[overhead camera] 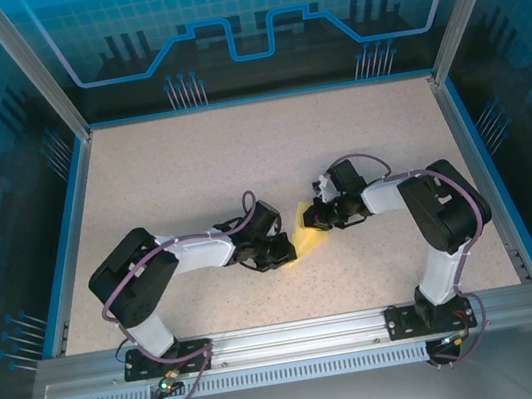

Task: Fold a paper plane with a square sheet of paper (pick it up from the middle)
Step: Fourth fold the wing at the center of the table.

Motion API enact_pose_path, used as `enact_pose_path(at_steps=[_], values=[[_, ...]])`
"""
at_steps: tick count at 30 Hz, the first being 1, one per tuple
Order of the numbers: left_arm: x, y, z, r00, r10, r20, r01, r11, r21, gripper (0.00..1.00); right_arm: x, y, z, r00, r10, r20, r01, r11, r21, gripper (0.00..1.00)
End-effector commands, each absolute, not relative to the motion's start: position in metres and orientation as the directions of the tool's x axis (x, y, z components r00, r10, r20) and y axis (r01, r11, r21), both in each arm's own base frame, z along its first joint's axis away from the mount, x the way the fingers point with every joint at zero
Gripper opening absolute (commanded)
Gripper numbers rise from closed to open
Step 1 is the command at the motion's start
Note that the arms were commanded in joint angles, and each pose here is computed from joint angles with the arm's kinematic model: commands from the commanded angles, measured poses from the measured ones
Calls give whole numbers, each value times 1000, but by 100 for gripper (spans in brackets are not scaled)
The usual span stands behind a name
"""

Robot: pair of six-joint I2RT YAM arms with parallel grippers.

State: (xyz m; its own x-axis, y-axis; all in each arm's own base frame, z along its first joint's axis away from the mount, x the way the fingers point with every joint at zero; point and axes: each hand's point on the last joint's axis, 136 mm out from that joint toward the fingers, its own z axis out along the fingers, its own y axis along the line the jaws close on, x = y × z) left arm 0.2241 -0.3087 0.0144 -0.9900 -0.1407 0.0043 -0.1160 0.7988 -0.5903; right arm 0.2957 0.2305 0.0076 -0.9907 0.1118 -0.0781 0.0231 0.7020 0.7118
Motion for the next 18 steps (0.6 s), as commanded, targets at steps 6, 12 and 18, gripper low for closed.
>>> enact_pose_path(at_steps=[6, 12, 18], values=[[220, -306, 18, -991, -131, 11, -112, 793, -599, 10, 262, 196, -46, -989, 145, 41, 144, 828, 542, 2], [248, -323, 51, -982, -160, -96, -59, 753, -655, 10, 264, 196, -44, -989, 143, 34, 138, 829, 542, 3], [252, -322, 36, -982, -171, -84, -82, 778, -623, 6, 263, 197, -44, -989, 143, 38, 140, 826, 546, 2]])
